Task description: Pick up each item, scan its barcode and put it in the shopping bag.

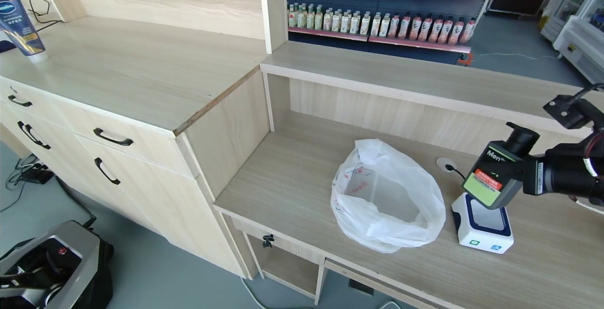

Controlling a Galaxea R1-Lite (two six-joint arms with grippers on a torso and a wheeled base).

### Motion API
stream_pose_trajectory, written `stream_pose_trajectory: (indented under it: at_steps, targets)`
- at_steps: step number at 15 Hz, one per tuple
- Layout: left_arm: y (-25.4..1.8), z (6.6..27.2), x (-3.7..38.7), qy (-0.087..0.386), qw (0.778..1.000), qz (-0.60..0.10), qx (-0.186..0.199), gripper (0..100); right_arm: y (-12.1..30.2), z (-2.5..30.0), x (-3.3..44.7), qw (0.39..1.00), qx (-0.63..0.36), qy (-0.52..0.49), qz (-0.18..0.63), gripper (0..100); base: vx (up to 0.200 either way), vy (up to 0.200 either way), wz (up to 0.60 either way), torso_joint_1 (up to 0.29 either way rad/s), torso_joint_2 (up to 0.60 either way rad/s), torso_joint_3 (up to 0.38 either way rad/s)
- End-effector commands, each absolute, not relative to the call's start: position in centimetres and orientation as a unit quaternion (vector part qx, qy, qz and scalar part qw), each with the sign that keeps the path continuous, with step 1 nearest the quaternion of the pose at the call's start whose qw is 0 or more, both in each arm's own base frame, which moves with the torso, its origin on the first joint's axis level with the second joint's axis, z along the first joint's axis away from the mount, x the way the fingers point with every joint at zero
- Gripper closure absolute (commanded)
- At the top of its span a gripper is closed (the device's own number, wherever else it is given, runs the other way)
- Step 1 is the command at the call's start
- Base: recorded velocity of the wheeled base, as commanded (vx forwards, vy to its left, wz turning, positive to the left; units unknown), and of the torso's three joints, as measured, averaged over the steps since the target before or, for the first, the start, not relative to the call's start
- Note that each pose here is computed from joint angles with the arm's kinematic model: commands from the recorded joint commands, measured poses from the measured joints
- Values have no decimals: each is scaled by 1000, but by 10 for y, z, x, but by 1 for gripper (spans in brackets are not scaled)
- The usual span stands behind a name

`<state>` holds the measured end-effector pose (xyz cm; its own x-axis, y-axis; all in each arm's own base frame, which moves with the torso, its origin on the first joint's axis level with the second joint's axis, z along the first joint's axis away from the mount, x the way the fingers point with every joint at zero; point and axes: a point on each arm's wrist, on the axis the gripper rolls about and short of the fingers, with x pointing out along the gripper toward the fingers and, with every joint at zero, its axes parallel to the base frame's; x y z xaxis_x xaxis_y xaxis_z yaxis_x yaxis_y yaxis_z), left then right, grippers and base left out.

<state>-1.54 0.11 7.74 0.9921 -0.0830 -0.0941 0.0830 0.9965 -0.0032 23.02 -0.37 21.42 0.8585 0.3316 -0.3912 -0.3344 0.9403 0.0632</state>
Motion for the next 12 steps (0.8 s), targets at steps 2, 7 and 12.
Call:
stream_pose_trajectory:
  at_steps: [2, 7, 12]
  targets:
    - [1, 77, -15, 48, 998, -41, 0, 0, -24, 198, 249, 952, 37, 223, 206, 100, 0, 0, 0, 0, 0, 0]
    - [1, 77, -15, 48, 998, -41, 0, 0, -50, 181, 263, 938, 124, 251, 205, 100, 0, 0, 0, 0, 0, 0]
    - [1, 77, -15, 47, 998, -41, 0, 0, -88, 161, 290, 935, 174, 268, 153, 100, 0, 0, 0, 0, 0, 0]
